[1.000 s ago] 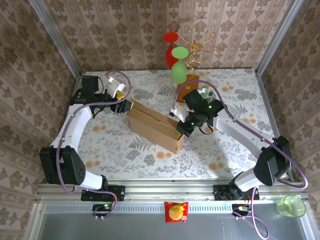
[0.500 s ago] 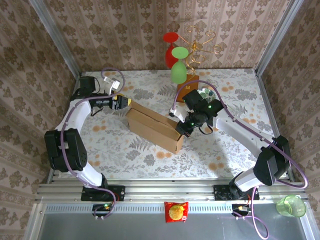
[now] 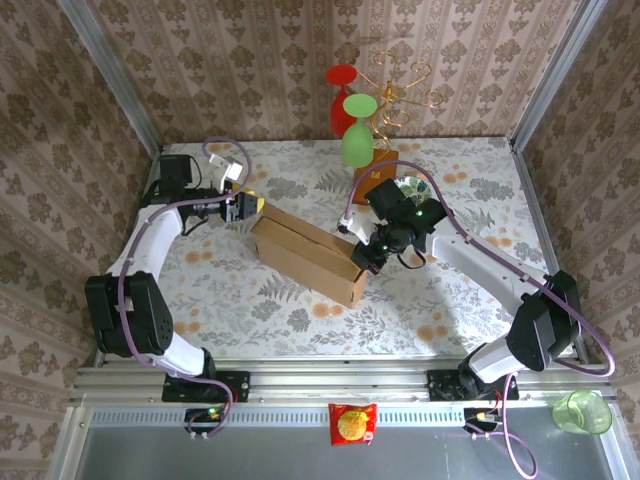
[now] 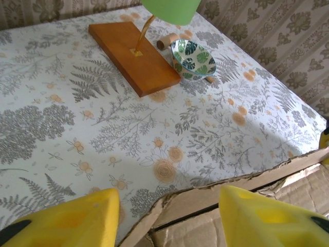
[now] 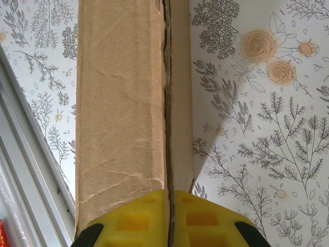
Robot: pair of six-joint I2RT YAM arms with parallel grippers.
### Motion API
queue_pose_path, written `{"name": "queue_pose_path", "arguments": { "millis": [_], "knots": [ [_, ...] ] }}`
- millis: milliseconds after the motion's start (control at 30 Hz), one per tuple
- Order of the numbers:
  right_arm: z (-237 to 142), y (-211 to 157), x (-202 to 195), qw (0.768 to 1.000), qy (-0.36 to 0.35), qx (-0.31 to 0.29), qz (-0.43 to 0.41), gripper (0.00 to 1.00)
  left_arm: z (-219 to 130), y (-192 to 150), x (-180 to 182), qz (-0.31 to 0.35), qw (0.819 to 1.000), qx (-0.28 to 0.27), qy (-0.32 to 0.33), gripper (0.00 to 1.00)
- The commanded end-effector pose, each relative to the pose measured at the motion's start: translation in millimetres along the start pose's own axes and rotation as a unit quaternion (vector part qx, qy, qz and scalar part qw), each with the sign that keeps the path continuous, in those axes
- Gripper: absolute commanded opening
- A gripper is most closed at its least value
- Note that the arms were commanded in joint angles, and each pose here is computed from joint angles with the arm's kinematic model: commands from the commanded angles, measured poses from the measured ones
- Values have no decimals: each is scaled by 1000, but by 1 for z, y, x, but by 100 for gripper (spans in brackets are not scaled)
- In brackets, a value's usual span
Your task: Fold the paper box
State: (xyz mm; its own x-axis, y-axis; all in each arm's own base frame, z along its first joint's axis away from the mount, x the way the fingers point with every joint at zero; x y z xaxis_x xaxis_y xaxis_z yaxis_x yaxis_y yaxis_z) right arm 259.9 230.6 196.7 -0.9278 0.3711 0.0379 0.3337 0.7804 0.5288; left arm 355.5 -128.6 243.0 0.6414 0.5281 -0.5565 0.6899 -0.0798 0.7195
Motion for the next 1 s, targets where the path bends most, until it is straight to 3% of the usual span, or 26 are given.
{"name": "queue_pose_path", "arguments": {
  "millis": [0,333,500,967],
  "knots": [
    [4,-4,-2,1000,8,11,6,0,-1,-9,-8,6,1000,25,12,52],
    [5,-4,-2,1000,9,12,7,0,-2,-11,-12,24,999,32,37,48],
    [4,-4,-4,1000,3,13,5,0,-1,-14,-13,26,998,41,51,37],
    [-2,-2,-8,1000,-19,7,4,0,4,-22,-14,42,992,64,100,22]
  ]
}}
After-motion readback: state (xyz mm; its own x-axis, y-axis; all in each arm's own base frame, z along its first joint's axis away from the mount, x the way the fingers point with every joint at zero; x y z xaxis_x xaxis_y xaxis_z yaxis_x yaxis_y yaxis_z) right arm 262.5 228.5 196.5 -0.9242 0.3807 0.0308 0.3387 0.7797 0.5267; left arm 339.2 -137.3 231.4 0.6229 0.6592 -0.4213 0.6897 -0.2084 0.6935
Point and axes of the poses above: each hand's point on the last joint's axis, 136 mm out from that joint toward the fingers, its own z axis out along the fingers, its own x axis along the line the jaws close on, y = z × x, the point moved 3 cm from there along -z, back along the fingers, and after that the axes turned 13 degrees about -z, right-handed, at the moved point
